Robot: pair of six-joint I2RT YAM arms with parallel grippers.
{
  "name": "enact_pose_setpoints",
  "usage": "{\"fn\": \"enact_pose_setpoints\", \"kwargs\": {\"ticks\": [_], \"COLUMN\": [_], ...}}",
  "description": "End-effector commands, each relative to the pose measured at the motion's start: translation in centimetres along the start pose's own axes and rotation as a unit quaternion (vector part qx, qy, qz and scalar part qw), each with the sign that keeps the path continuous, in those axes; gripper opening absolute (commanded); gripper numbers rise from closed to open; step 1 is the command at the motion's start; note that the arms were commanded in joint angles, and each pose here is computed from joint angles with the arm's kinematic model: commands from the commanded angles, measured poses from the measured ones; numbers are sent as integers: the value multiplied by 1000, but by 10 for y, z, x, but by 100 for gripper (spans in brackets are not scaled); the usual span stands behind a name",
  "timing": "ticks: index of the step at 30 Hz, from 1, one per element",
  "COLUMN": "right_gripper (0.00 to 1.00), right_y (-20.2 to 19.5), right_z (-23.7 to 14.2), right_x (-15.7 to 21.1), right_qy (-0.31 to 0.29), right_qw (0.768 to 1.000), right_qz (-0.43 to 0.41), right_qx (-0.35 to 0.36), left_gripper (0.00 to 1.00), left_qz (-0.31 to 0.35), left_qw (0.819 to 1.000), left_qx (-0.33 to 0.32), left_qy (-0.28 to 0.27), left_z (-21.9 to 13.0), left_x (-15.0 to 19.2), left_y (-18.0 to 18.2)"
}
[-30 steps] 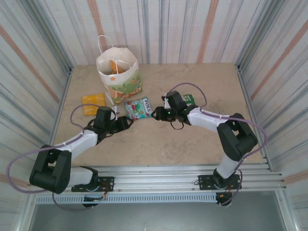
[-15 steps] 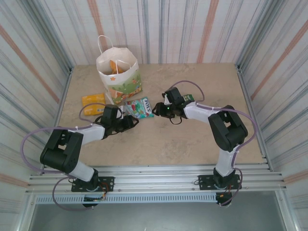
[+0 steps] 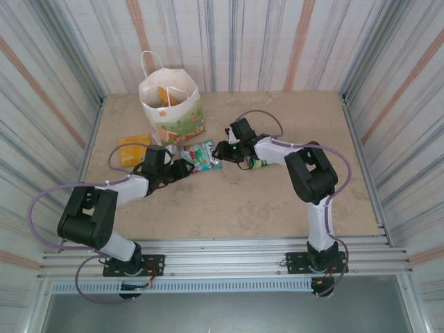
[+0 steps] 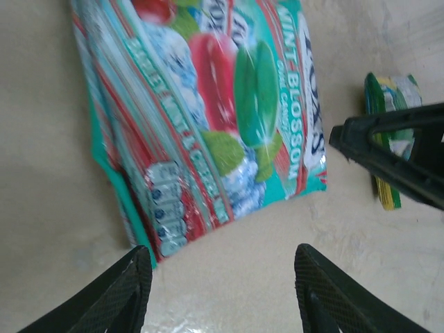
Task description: Place the snacks into the paper bag
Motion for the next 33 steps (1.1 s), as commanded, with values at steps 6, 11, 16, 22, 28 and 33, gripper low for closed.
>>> {"fn": "enact_pose_setpoints", "kwargs": {"ticks": [6,11,16,22,28,33], "right_gripper": [57,56,51,51,49,33], "right_y": [-7,-3,-4,4,12,18], "right_z": [19,30,36,40,40,35], "right_x": [-6,-7,-6,3,11,11], "right_qy": [36,51,58,80,92,85], "right_qw": [999,998,997,993,988,987], "right_qz": [2,9,23,29,31,31], "right_qx": [-11,-36,-44,-82,-121,-133], "left_gripper": [56,54,52,49,47,46], "left_qz": [16,12,11,8,13,12], "left_qw": [999,999,999,1000,999,999], "left_qx": [-30,-28,-26,-14,-7,-5], "left_qy": [-2,11,20,27,35,37], "left_z": [1,12,23,33,38,39], "left_x": [-14,-13,-12,-13,-10,-8], "left_y": [17,23,26,26,23,21]}}
Point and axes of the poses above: each hand's point on the last joint's axis, 136 mm out from that joint toward the fingers, its own z axis out along the fingers, its own y axis along the line the jaws close on, x = y × z, the point moved 4 cm from there along -z, back along the fingers, and after that the axes turned 10 degrees about z, right-handed, at the moved point
